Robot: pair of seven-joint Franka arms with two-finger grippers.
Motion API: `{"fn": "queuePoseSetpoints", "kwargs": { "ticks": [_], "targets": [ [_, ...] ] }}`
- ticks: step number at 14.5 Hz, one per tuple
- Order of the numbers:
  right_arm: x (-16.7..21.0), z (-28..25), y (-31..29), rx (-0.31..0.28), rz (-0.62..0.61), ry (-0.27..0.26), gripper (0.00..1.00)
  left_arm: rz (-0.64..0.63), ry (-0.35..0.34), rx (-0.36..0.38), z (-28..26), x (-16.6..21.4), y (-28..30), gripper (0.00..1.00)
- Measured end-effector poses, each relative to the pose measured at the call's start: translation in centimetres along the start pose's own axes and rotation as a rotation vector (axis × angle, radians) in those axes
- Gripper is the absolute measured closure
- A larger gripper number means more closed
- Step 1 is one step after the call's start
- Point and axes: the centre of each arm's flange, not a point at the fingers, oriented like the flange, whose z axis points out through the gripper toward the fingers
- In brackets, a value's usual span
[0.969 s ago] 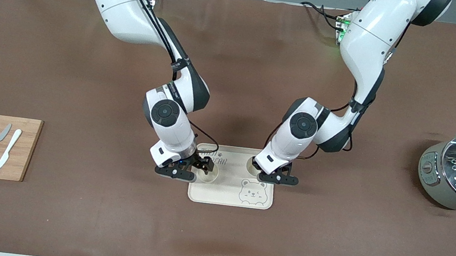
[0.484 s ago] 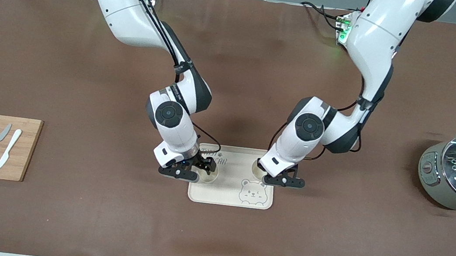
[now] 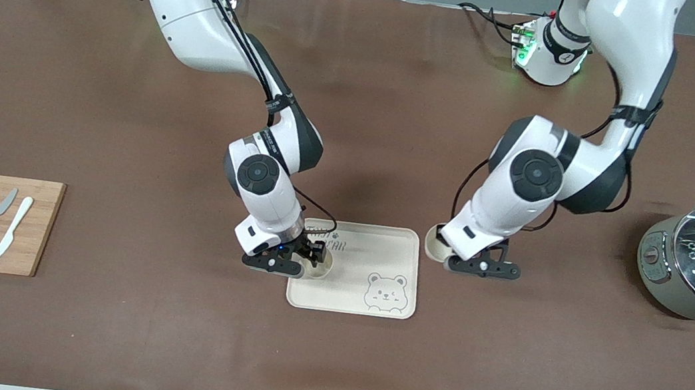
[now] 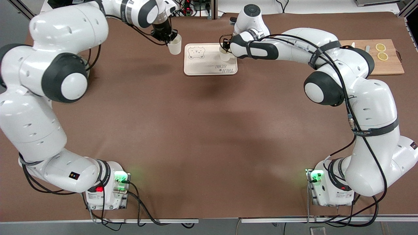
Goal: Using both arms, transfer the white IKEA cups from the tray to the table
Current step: 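Carry a cup with the left gripper toward the pot while the right gripper lifts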
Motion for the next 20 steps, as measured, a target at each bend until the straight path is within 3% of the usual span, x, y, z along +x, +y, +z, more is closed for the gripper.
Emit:
{"fn": "queuePoseSetpoints", "kwargs": {
  "ticks": [1,3,4,5,6,8,9,14,16,20],
  "targets": [
    [0.0,0.0,0.0,0.000,0.000,0.001,0.35,0.012,-0.017,0.009,0.3,-0.9,-1.5,0.96],
    [0.1,-0.1,-0.1,0.001,-0.001,0.002,0.54,0.030,-0.022,0.015,1.0,-2.5,-4.3,0.96],
    [0.1,-0.1,-0.1,0.001,0.000,0.002,0.67,0.040,-0.004,0.011,1.4,-3.4,-5.4,0.96],
    [0.1,-0.1,-0.1,0.001,0.003,0.003,0.74,0.055,0.025,0.004,1.9,-4.3,-6.7,0.96],
    [0.1,-0.1,-0.1,0.001,0.003,0.003,0.74,0.071,0.056,-0.001,2.7,-5.3,-8.0,0.96],
    [0.1,-0.2,-0.1,0.003,0.005,0.005,0.93,0.110,0.110,-0.006,4.9,-7.5,-11.2,0.96],
    [0.1,-0.2,-0.1,0.003,0.006,0.006,0.97,0.125,0.128,-0.004,6.1,-8.6,-12.9,0.96],
    [1.2,-1.7,-0.2,0.007,0.017,0.022,0.97,0.147,0.121,0.010,8.7,-10.6,-17.7,0.96],
    [2.4,-4.1,0.6,-0.033,0.039,-0.016,0.97,0.144,0.118,0.011,8.8,-10.7,-17.9,0.96],
    [8.1,-18.2,7.2,-0.085,-0.029,-0.065,0.97,0.124,0.084,0.010,10.5,-11.1,-18.7,0.96]
  ]
}}
